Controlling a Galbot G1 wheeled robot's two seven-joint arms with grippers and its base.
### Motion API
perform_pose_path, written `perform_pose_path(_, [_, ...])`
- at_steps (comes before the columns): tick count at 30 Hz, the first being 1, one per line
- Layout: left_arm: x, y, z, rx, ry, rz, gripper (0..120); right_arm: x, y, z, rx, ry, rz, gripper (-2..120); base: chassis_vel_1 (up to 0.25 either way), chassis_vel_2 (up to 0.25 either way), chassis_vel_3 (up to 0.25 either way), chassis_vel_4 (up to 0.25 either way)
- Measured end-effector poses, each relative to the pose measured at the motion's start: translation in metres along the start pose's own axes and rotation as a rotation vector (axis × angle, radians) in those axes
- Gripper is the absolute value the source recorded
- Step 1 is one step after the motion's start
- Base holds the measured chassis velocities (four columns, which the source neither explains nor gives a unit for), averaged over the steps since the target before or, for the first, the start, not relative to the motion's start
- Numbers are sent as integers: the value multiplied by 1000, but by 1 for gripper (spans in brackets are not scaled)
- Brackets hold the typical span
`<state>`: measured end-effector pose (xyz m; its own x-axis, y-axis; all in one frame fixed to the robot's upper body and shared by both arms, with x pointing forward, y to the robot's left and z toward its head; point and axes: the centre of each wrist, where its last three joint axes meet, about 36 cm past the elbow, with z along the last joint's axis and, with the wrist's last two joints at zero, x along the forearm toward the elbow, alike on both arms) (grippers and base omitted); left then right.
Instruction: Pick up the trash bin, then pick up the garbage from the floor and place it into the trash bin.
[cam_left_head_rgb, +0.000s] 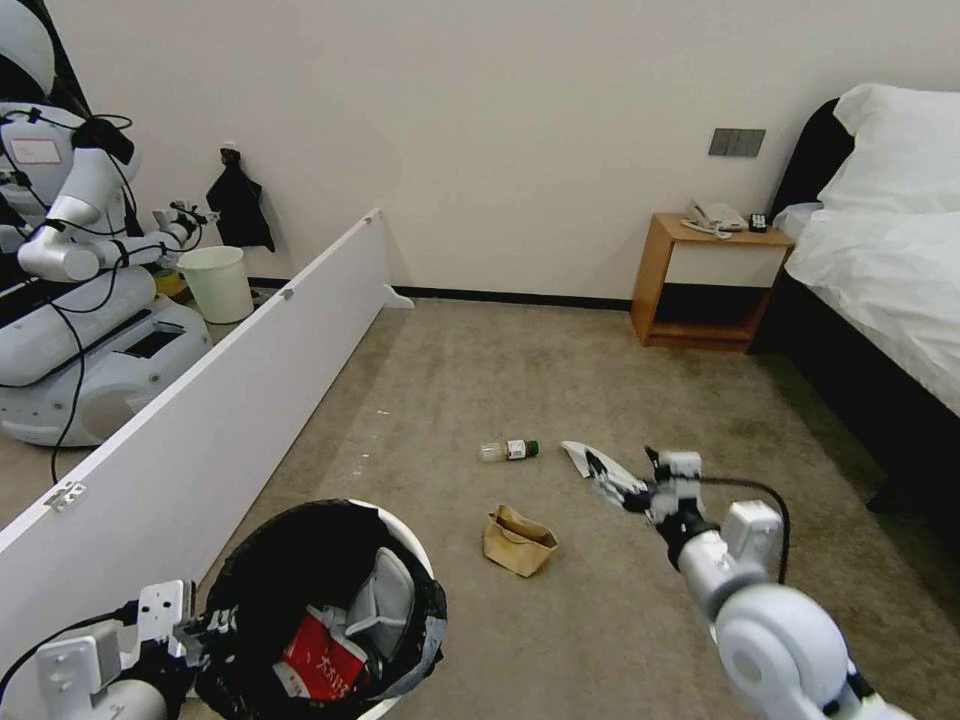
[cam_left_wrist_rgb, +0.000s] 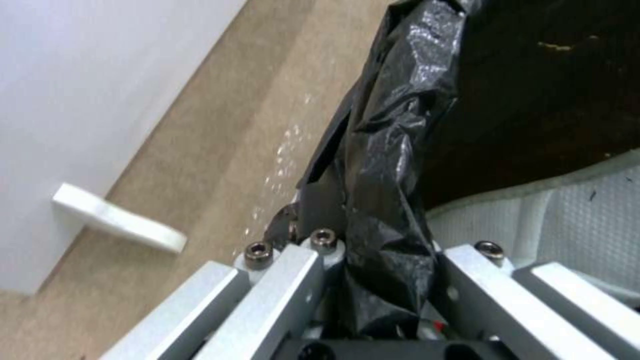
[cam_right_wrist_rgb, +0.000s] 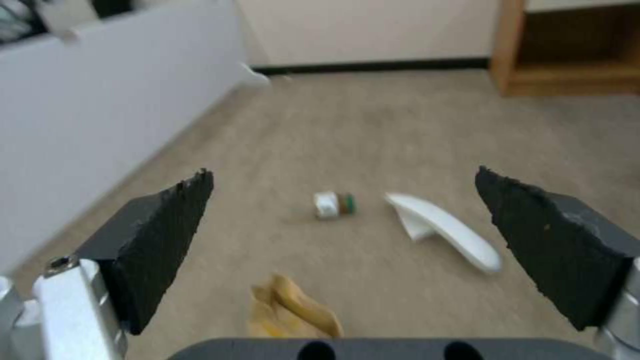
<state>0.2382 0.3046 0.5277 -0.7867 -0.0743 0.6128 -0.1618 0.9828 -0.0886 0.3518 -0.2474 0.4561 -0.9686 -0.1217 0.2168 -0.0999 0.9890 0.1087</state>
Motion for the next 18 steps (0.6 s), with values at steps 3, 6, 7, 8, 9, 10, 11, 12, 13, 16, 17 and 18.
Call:
perform_pose_path(3, [-2, 3, 6, -7, 29, -16, 2, 8, -1, 22, 10, 26, 48, 100, 0, 0, 0, 0])
perform_pose_path(6, [-4, 5, 12, -14, 52, -27, 2, 16, -2, 38, 9, 41, 81, 100, 0, 0, 0, 0])
perform_pose_path(7, [-5, 6, 15, -18, 63, -32, 2, 20, -3, 45, 6, 42, 92, 100, 0, 0, 0, 0])
perform_pose_path(8, [-5, 6, 15, -18, 63, -32, 2, 20, -3, 45, 6, 42, 92, 100, 0, 0, 0, 0])
perform_pose_path(9, [-7, 7, 19, -22, 73, -37, 2, 25, -4, 53, 7, 32, 108, 100, 0, 0, 0, 0])
perform_pose_path(10, [-8, 8, 21, -21, 78, -41, 2, 29, -5, 58, 12, 19, 118, 100, 0, 0, 0, 0])
perform_pose_path(11, [-8, 8, 21, -21, 78, -41, 2, 29, -5, 58, 12, 19, 118, 100, 0, 0, 0, 0])
perform_pose_path(12, [-9, 9, 22, -14, 79, -44, 2, 35, -6, 69, 28, 3, 131, 100, 0, 0, 0, 0])
perform_pose_path(13, [-10, 9, 22, -5, 75, -44, 2, 41, -6, 76, 46, -1, 143, 100, 0, 0, 0, 0])
perform_pose_path(16, [-13, 9, 20, 0, 68, -45, 2, 48, -4, 87, 54, 4, 155, 100, 0, 0, 0, 0])
perform_pose_path(17, [-13, 9, 20, 0, 68, -45, 2, 48, -4, 87, 54, 4, 155, 100, 0, 0, 0, 0])
perform_pose_path(18, [-13, 8, 20, -3, 67, -42, 2, 50, -3, 91, 51, -3, 152, 100, 0, 0, 0, 0])
